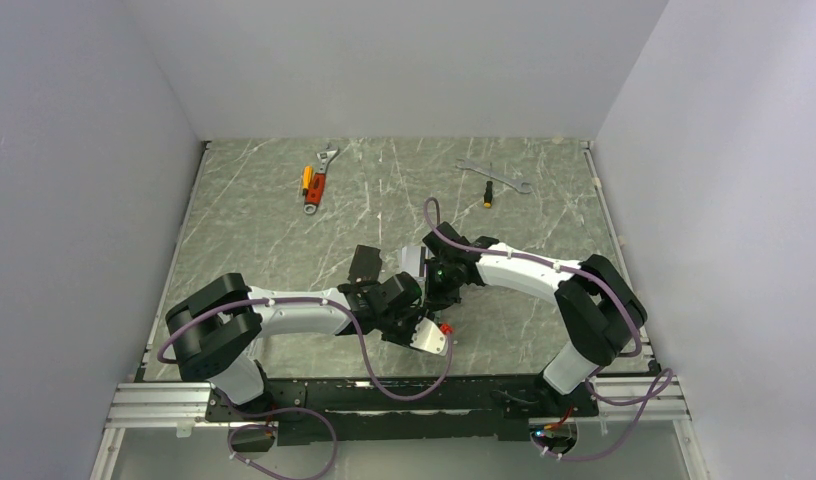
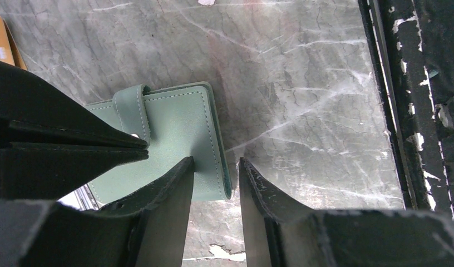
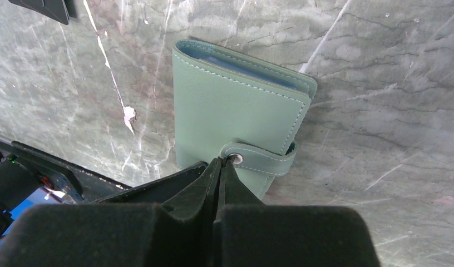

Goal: Put the credit cards into the card holder
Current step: Close the card holder at the center of the board.

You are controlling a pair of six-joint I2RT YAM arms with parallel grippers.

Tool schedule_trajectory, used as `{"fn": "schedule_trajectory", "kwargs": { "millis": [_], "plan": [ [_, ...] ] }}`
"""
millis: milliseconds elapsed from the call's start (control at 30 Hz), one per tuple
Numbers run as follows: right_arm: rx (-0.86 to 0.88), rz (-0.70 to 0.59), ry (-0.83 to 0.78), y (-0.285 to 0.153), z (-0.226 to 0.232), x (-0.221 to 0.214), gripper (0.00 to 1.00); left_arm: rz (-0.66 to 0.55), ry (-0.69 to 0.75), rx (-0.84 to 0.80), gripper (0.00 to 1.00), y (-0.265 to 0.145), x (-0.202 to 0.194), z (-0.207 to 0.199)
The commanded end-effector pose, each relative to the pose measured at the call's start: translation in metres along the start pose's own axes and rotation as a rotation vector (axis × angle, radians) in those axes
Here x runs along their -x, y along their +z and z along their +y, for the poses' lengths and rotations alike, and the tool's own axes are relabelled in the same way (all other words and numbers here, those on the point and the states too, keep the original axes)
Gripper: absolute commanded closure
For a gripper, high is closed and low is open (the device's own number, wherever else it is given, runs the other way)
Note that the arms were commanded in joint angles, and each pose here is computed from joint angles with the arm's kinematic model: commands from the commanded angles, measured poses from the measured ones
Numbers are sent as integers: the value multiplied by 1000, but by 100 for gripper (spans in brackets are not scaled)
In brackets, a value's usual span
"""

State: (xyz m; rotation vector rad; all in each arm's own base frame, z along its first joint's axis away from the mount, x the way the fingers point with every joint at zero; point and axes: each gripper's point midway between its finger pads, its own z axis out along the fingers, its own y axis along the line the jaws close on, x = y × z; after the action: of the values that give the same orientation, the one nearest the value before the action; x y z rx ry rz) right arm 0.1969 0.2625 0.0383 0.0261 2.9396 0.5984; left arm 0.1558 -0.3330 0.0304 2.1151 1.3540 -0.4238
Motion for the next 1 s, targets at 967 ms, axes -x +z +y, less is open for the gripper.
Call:
{"fn": "schedule_trajectory", "kwargs": {
  "millis": [967],
  "plan": [
    [-19,9,81,21,-35,-8,100,-36,-8,-51,61,-7,11,-8]
  ]
}}
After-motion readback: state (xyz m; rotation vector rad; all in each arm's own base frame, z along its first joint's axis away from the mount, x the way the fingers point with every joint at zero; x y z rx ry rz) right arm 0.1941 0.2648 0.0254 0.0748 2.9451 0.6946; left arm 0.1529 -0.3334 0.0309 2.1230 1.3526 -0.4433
